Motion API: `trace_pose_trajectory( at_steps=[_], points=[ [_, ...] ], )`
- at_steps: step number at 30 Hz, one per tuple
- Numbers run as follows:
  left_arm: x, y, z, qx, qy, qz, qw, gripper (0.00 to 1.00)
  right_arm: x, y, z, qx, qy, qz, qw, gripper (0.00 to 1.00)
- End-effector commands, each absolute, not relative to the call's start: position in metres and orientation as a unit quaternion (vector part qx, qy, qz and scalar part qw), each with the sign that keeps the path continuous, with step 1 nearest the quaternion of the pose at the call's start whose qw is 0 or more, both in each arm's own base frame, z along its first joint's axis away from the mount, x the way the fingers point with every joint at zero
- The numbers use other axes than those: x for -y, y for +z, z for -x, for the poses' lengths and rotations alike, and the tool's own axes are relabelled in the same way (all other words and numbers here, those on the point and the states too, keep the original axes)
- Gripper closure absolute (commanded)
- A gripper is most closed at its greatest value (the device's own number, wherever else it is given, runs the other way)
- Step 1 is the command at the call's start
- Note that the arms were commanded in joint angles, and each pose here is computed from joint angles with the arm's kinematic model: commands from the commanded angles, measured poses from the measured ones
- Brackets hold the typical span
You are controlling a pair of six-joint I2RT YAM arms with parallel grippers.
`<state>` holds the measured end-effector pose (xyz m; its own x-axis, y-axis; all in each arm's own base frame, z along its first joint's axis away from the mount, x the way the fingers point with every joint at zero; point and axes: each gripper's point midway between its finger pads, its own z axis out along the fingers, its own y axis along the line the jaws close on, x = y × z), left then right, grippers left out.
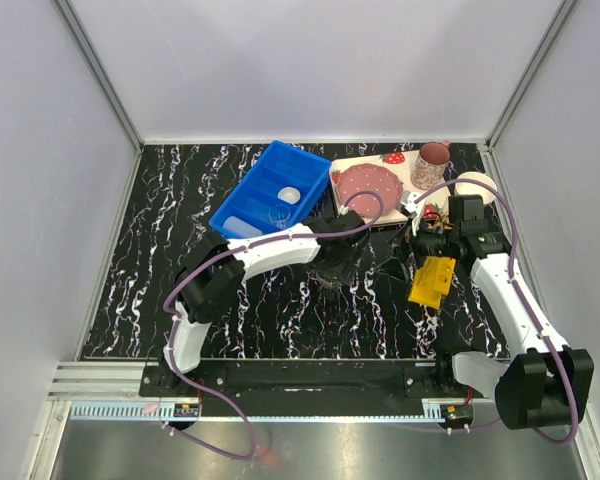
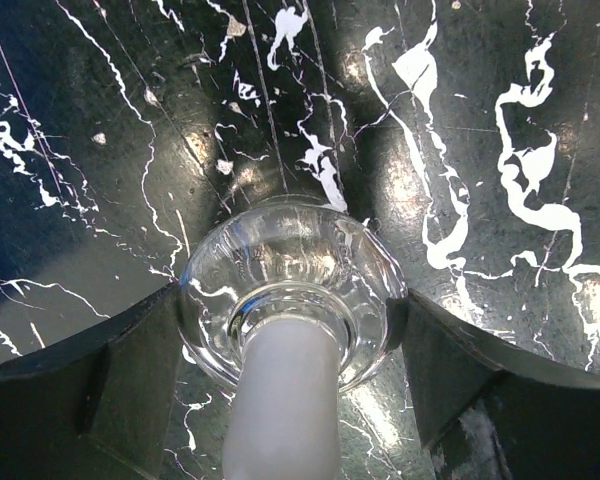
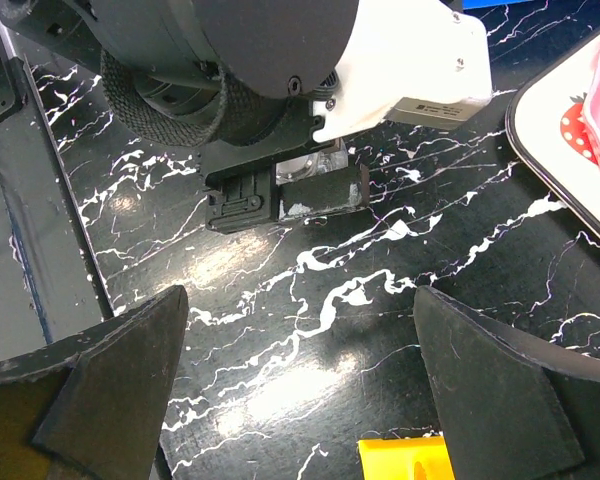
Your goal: Organize the chemistry lab equipment
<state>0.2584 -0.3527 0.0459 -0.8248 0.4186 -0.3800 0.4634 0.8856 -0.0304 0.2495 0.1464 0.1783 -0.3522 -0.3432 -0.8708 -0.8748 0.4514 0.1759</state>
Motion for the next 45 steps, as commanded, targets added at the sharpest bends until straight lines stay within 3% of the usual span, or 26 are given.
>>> trace_pose_trajectory(
  at_steps=[1, 11, 21, 31, 40, 45],
  points=[
    [0.358, 0.065, -0.268, -0.946, -0.075, -0.217, 0.227, 0.35, -0.149, 0.187, -0.25, -0.731, 0.341, 0.416, 0.42, 0.0],
    [0.364, 0.097, -0.264, -0.927, -0.142, -0.212, 0.274, 0.01, -0.149, 0.18, -0.243, -0.719, 0.346, 0.434, 0.42, 0.0],
    [0.351, 0.129, -0.263, -0.913, -0.158, -0.208, 0.312, 0.01, -0.15, 0.175, -0.239, -0.716, 0.349, 0.448, 0.406, 0.0],
    [0.253, 0.206, -0.257, -0.88, -0.205, -0.131, 0.407, 0.01, -0.185, 0.149, -0.216, -0.671, 0.302, 0.593, 0.327, 0.0],
    [0.136, 0.193, -0.227, -0.883, -0.188, -0.028, 0.429, 0.01, -0.233, 0.115, -0.236, -0.692, 0.22, 0.639, 0.255, 0.0],
    [0.117, 0.175, -0.204, -0.881, -0.196, 0.018, 0.43, 0.01, -0.259, 0.1, -0.247, -0.707, 0.189, 0.64, 0.233, 0.0]
  ],
)
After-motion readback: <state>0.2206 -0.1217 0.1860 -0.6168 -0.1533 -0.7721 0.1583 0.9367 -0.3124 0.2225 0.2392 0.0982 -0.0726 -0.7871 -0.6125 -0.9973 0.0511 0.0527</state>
